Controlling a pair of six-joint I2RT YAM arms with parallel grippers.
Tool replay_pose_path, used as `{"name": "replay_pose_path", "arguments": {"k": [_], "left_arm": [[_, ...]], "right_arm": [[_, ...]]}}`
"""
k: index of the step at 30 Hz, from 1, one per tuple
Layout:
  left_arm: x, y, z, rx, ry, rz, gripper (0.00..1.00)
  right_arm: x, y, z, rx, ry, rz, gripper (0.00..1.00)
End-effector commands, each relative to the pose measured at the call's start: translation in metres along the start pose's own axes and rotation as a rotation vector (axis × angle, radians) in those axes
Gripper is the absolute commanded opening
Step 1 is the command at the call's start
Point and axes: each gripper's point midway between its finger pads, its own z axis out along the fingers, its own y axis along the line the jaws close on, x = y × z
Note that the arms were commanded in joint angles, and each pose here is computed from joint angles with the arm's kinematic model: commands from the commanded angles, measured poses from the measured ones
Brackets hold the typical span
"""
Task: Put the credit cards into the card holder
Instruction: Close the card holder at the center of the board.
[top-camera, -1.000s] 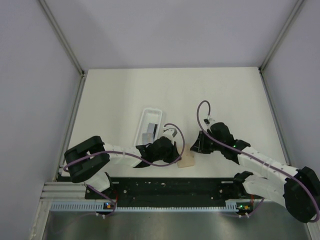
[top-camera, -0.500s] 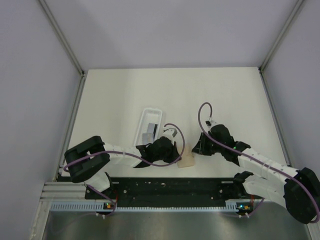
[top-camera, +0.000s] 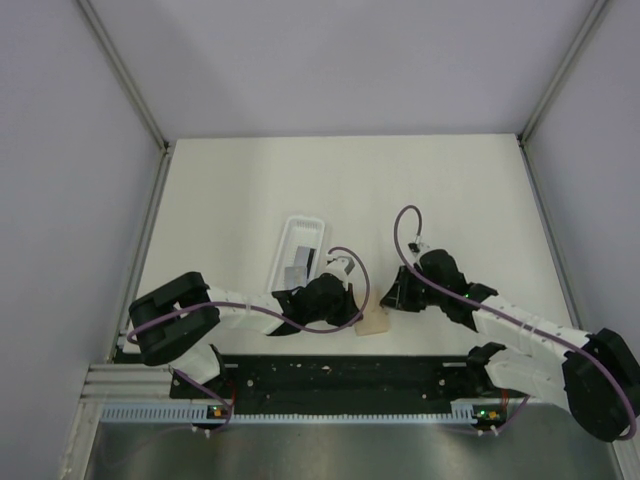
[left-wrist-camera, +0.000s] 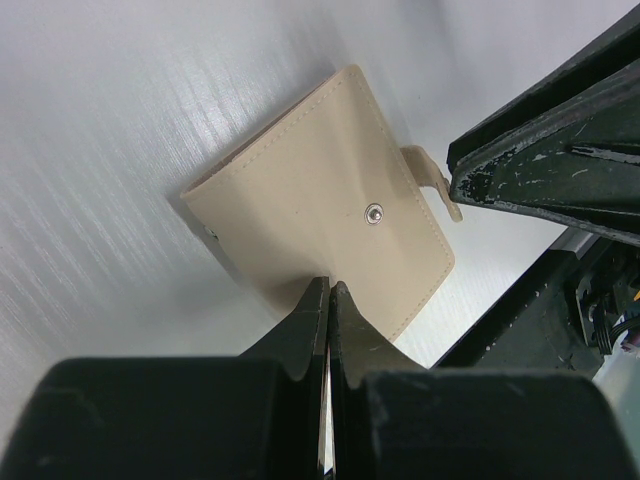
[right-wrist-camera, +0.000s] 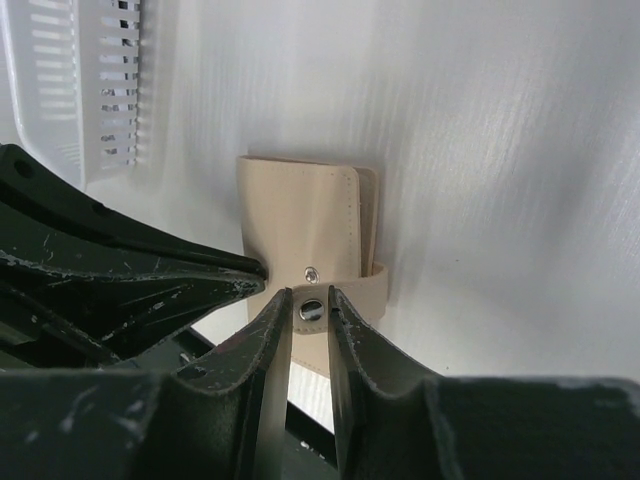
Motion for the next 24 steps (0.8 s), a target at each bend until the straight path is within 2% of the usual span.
{"name": "replay_pose_path", "arguments": {"k": [1, 24], "left_arm": [[0.012, 0.009, 0.001, -0.016, 0.032, 0.003, 0.00], [0.013, 0.010, 0.000, -0.017, 0.033, 0.001, 0.00]], "right_arm": [[-0.005, 0.013, 0.003, -0.051, -0.021, -0.009, 0.21], [0.001, 0.022, 0.017, -0.068, 0.003, -0.020, 0.20]]}}
